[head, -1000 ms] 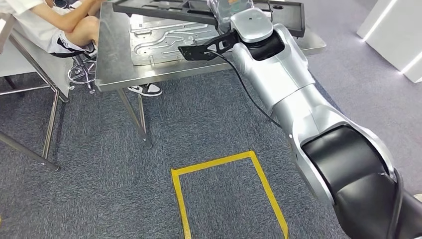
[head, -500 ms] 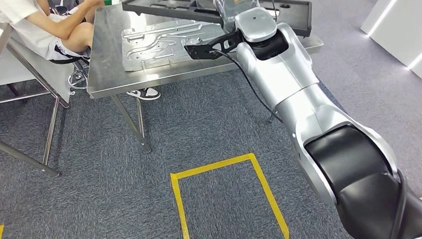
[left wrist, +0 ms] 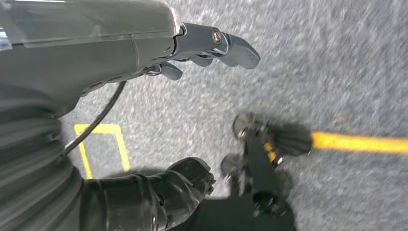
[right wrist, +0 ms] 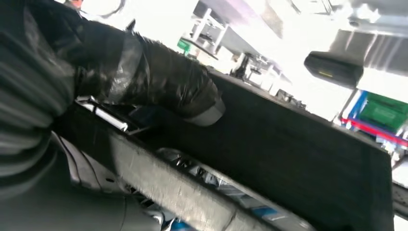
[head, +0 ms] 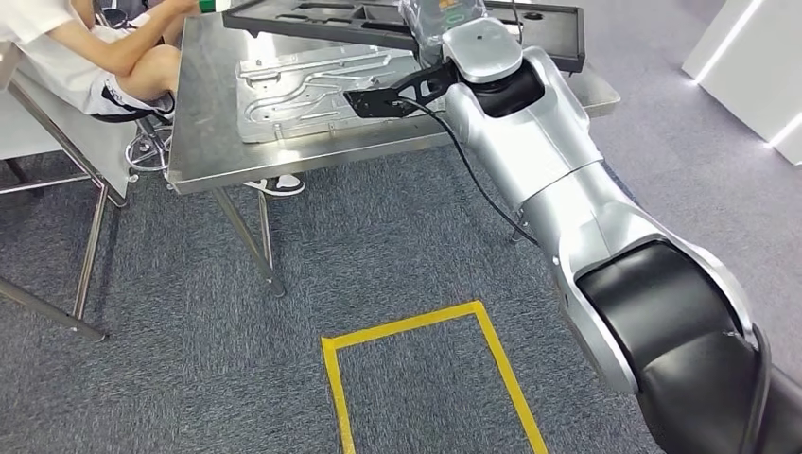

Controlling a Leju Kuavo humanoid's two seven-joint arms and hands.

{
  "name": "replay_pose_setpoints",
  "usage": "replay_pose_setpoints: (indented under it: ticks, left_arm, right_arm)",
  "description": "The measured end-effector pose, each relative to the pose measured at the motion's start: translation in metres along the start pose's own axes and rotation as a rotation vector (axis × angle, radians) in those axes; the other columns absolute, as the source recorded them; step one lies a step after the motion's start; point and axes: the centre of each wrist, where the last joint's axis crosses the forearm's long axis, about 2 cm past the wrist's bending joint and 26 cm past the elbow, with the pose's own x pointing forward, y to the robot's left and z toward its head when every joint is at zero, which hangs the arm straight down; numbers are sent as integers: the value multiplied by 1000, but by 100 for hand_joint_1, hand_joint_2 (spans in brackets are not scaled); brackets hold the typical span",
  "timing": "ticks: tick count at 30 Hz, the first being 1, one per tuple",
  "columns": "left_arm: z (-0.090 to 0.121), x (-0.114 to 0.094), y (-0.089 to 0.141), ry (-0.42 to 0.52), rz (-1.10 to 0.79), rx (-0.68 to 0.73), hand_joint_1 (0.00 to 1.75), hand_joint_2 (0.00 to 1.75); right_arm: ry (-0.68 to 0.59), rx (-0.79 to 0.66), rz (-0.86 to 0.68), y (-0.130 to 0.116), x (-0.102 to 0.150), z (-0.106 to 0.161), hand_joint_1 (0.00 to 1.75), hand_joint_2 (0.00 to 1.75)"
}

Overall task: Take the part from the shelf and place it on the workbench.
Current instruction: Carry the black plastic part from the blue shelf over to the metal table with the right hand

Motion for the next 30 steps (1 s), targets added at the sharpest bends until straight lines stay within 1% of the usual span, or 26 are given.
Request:
replay_pose_setpoints:
  ticks: [11,30]
  left_arm:
    - [0,1,-1,-1,0,-5,0,175]
    - [1,-5,2,10,-7,1,0,175]
  right_arm:
    - [-3,9,-2,3,1,0,175,175]
    - [-13,8,-9,3,6,0,175,175]
